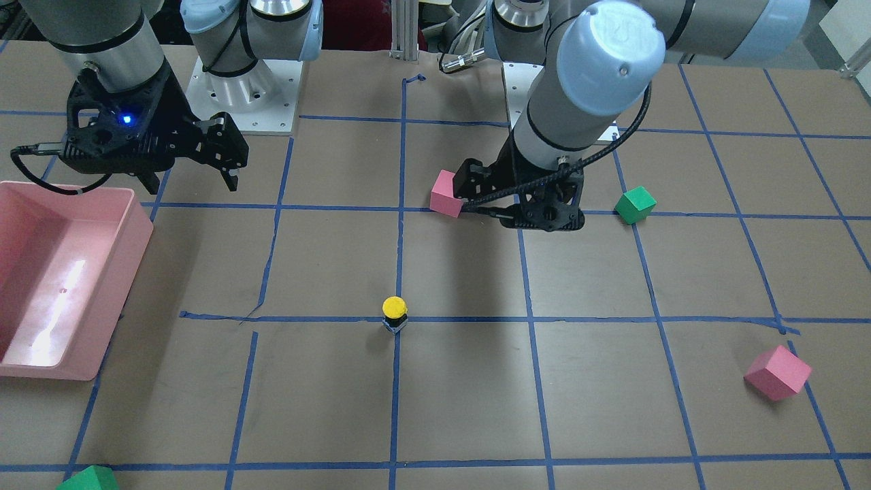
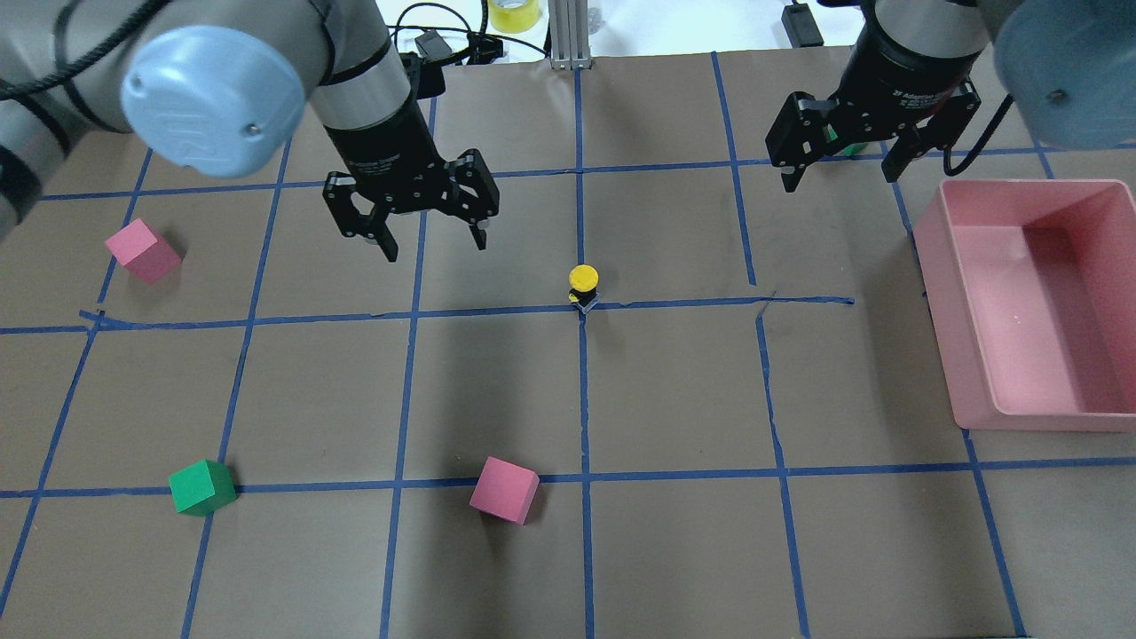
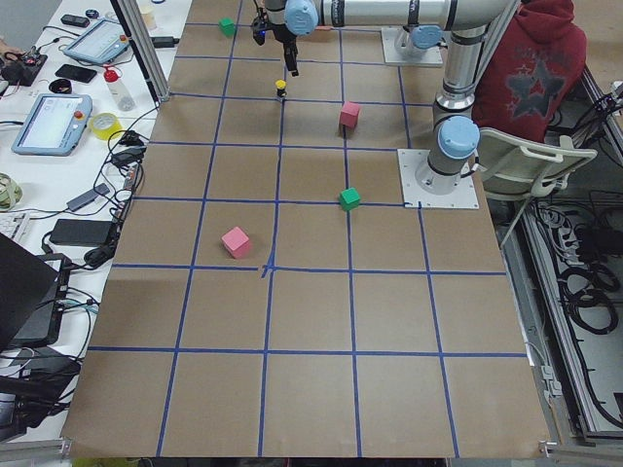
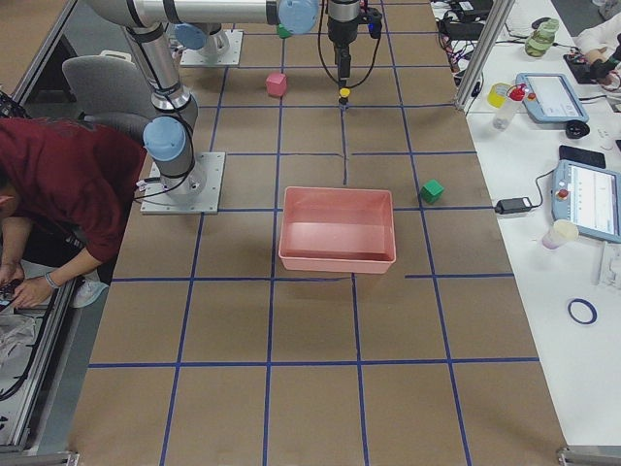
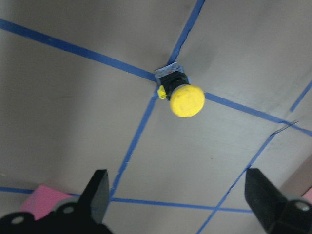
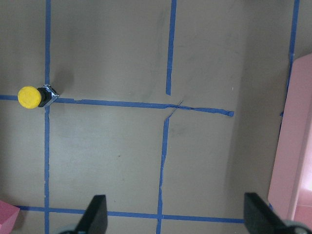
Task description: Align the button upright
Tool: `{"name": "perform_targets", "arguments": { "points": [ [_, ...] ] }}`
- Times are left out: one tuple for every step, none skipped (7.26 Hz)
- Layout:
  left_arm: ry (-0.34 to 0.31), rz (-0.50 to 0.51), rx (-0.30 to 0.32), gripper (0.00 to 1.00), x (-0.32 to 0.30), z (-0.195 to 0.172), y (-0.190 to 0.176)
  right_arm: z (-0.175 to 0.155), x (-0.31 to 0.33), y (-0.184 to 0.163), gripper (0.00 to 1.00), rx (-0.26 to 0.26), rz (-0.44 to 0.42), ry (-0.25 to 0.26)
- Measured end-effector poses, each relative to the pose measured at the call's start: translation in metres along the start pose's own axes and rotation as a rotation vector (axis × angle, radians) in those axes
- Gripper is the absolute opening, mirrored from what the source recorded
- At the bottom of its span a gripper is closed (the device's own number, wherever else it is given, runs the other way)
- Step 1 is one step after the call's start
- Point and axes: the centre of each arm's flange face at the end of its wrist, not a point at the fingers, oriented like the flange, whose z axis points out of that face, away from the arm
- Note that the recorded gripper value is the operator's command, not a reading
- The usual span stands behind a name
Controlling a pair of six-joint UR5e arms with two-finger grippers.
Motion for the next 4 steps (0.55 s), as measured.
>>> {"name": "perform_targets", "arguments": {
  "points": [
    [-0.018, 0.021, 0.042, 1.0, -0.005, -0.027, 0.016, 0.0, 0.0, 0.0, 1.0, -0.001, 0.0, 0.0],
    [-0.042, 0.024, 0.096, 1.0, -0.007, -0.052, 0.03, 0.0, 0.0, 0.0, 1.0, -0.001, 0.0, 0.001],
    [-0.071, 0.024, 0.138, 1.0, -0.009, -0.069, 0.039, 0.0, 0.0, 0.0, 1.0, -0.001, 0.0, 0.001],
    [-0.088, 0.025, 0.161, 1.0, -0.011, -0.077, 0.046, 0.0, 0.0, 0.0, 1.0, -0.002, 0.0, 0.001]
  ]
}}
